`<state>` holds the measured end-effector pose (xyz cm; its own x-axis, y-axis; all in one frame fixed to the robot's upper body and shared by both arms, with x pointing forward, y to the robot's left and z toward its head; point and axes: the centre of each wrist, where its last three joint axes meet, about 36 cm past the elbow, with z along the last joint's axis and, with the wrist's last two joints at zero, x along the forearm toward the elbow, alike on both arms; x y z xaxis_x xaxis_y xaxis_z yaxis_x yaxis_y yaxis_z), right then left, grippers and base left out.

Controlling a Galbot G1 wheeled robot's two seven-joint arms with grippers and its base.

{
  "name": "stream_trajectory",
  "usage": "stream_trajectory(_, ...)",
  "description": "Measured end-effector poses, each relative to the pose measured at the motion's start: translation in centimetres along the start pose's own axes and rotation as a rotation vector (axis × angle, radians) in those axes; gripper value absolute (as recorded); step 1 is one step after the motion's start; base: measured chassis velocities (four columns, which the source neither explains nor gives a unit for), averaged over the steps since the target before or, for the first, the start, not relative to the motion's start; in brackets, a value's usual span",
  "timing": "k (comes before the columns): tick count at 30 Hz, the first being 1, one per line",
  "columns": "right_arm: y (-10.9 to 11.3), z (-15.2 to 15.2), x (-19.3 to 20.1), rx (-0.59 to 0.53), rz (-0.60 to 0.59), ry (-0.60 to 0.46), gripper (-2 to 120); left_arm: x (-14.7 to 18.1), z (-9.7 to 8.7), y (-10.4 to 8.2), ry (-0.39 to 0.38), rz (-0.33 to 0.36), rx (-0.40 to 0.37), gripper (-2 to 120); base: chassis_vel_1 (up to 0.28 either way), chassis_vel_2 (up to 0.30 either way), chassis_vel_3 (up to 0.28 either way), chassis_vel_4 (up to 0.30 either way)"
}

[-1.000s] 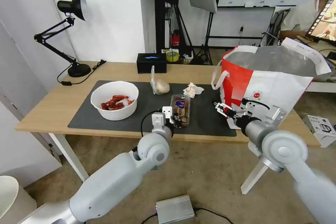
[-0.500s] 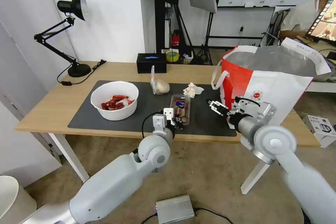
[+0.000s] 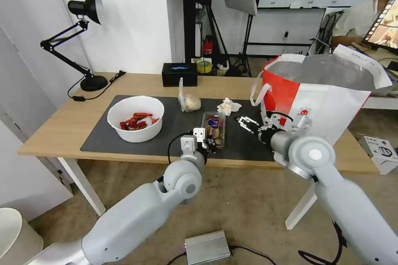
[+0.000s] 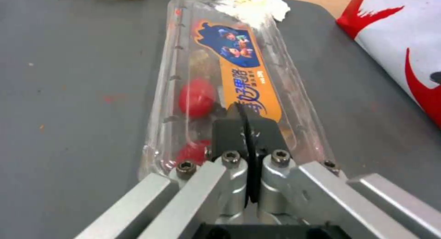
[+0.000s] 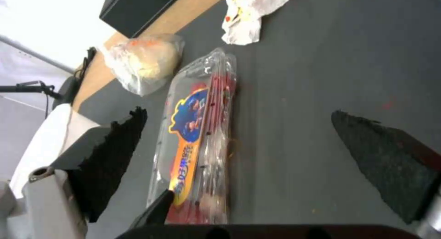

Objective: Pick up the trash from the table and place it into the takeout bag.

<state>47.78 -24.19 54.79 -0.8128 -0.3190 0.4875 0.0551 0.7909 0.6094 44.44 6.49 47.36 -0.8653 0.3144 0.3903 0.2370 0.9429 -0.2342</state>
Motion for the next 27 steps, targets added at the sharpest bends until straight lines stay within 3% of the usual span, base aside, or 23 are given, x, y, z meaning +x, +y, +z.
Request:
stream_trajectory(13,3.2,-1.6,-3.3,-0.041,0.027,0.047,100,0.0,-0.1,-0.3,-0.003,0.004,-0.001,0,0.0,0.0,0.0,0.0)
stream_trajectory(27,4.1,-2.2,-6.0,-0.065,0.085,0.096,100,0.0,-0.1,-0.3,0.0,0.002,0.002,0,0.0,0.0,0.0,0.0)
